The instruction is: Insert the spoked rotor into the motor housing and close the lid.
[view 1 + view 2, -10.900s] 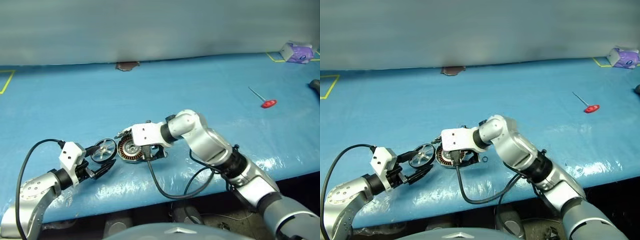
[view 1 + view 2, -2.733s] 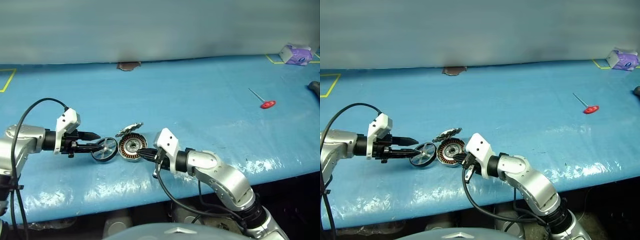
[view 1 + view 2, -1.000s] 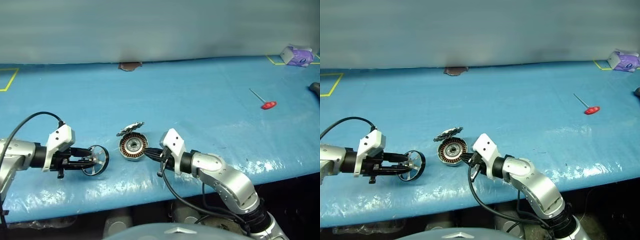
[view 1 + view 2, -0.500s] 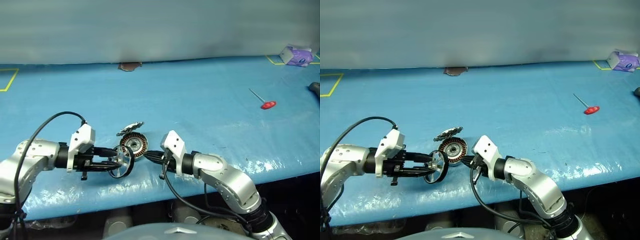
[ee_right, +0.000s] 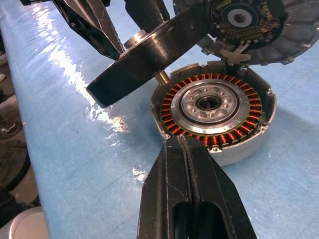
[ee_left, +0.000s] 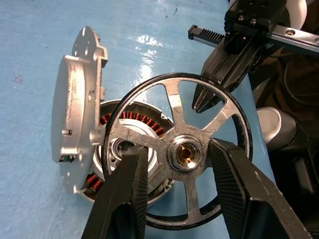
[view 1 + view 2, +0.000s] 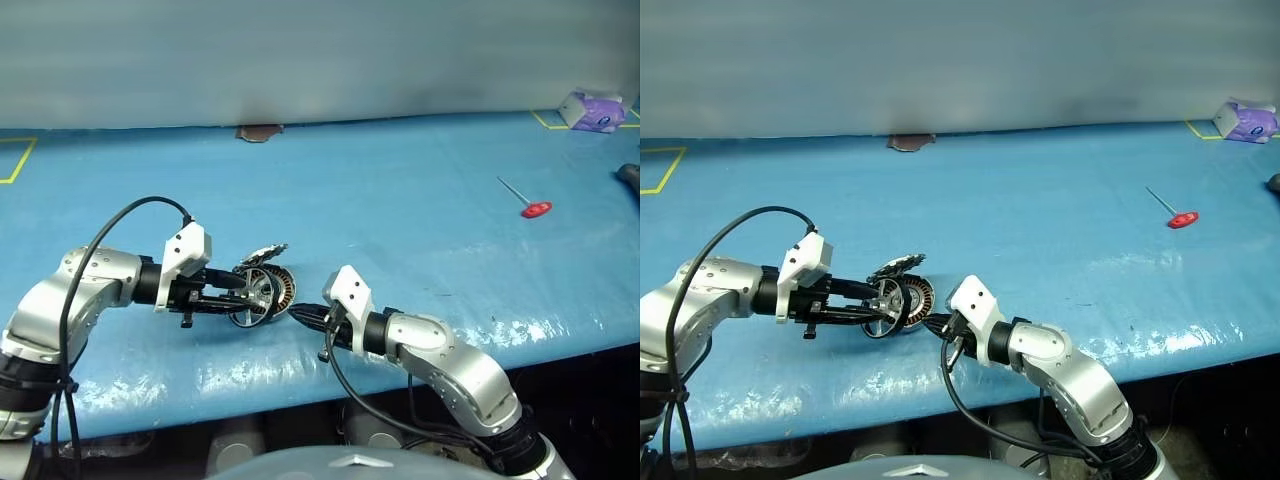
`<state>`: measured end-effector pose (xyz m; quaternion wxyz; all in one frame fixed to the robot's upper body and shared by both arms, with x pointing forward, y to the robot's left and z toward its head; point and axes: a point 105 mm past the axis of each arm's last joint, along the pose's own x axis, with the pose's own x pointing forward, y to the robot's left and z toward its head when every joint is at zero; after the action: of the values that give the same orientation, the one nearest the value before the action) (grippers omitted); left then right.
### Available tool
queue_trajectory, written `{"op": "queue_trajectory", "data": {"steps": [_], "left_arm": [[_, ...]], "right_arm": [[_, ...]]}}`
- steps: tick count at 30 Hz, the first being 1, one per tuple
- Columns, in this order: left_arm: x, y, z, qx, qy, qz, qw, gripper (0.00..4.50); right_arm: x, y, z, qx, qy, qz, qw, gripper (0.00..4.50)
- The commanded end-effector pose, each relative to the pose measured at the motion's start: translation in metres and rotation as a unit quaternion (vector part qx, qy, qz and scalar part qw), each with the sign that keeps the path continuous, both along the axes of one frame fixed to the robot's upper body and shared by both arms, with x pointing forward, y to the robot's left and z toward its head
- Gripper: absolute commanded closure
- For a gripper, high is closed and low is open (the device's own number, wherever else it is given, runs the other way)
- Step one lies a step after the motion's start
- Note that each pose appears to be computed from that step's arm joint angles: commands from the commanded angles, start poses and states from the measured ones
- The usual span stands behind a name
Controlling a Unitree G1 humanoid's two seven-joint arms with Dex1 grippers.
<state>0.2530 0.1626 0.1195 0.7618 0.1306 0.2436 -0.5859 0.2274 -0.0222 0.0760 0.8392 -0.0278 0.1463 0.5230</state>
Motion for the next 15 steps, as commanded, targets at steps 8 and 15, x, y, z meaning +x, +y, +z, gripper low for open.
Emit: {"op": "queue_trajectory", "data": {"steps": [8, 15], "left_arm": [[0.012, -0.006, 0.0, 0.032, -0.005, 0.004, 0.999, 2.9], [0.02, -0.011, 0.009, 0.048, -0.018, 0.001, 0.999, 2.9]], "right_arm": [[0.011, -0.021, -0.002, 0.094, -0.065, -0.063, 0.992, 4.5], [0.01, -0.026, -0.015, 0.091, -0.065, -0.077, 0.991, 4.5]]}}
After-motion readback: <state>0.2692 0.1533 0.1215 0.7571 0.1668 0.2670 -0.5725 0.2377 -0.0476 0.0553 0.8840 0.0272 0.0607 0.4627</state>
